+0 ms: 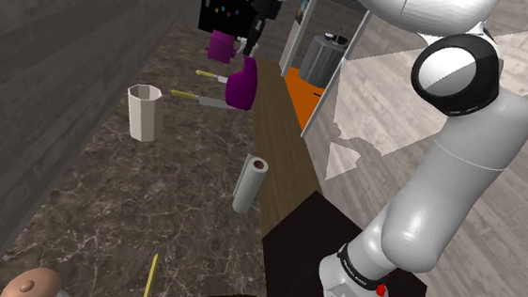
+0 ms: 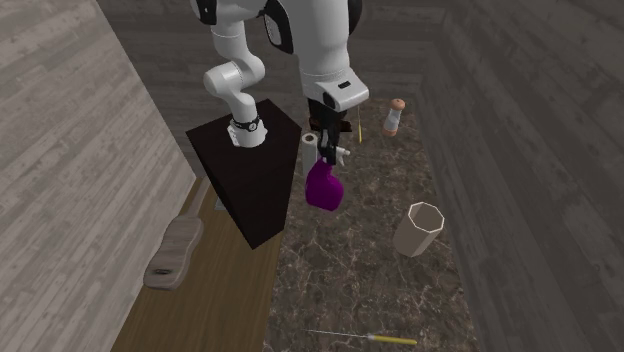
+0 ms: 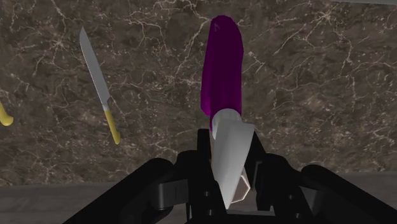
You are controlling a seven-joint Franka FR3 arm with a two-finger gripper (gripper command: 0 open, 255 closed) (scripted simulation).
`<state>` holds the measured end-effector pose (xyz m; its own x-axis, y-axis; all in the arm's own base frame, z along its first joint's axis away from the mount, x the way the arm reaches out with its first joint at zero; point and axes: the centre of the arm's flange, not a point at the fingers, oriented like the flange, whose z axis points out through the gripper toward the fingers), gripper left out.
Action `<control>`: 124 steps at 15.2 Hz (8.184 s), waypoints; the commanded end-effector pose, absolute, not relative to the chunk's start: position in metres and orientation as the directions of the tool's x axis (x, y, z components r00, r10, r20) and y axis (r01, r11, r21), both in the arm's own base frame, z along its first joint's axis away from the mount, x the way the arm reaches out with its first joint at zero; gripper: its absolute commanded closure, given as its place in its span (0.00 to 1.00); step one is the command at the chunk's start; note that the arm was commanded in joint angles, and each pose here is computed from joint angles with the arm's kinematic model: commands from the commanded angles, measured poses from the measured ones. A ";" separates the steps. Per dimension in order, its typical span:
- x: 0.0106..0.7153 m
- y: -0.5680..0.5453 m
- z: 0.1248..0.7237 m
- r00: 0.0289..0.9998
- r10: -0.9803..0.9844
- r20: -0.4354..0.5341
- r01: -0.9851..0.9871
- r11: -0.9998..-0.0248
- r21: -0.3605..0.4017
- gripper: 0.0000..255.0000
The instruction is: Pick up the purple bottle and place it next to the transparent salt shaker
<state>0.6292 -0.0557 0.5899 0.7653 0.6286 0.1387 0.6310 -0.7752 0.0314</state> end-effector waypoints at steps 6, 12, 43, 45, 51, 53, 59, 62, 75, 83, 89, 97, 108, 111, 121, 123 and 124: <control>0.629 -0.055 0.628 0.765 0.629 0.139 0.631 -0.775 0.031 1.00; 0.629 -0.055 0.660 0.765 0.629 0.139 0.631 -0.775 0.031 1.00; 0.529 0.244 0.666 0.765 0.629 0.139 0.631 -0.775 0.031 1.00; 0.521 0.269 0.664 0.765 0.629 0.139 0.631 -0.775 0.031 1.00; 0.496 0.344 0.657 0.765 0.629 0.139 0.631 -0.775 0.031 1.00; 0.488 0.369 0.654 0.765 0.629 0.139 0.631 -0.775 0.031 1.00; 0.463 0.444 0.647 0.765 0.629 0.139 0.631 -0.775 0.031 1.00; 0.451 0.481 0.644 0.765 0.629 0.139 0.631 -0.775 0.031 1.00; 0.445 0.499 0.584 0.765 0.629 0.139 0.631 -0.775 0.031 1.00; 0.445 0.499 0.542 0.765 0.629 0.139 0.631 -0.775 0.031 1.00; 0.445 0.499 0.510 0.765 0.629 0.139 0.631 -0.775 0.031 1.00; 0.445 0.499 0.468 0.765 0.629 0.139 0.631 -0.775 0.031 1.00; 0.445 0.499 0.410 0.765 0.629 0.139 0.631 -0.775 0.031 1.00; 0.445 0.499 0.392 0.765 0.629 0.139 0.631 -0.775 0.031 1.00; 0.445 0.499 0.392 0.765 0.629 0.139 0.631 -0.775 0.031 0.00; 0.445 0.499 0.392 0.765 0.629 0.139 0.631 -0.775 0.031 0.00; 0.445 0.499 0.392 0.765 0.629 0.139 0.631 -0.775 0.031 0.00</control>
<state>0.4451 0.4988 0.3917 0.7653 0.6285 0.1386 0.6310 -0.7752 0.0313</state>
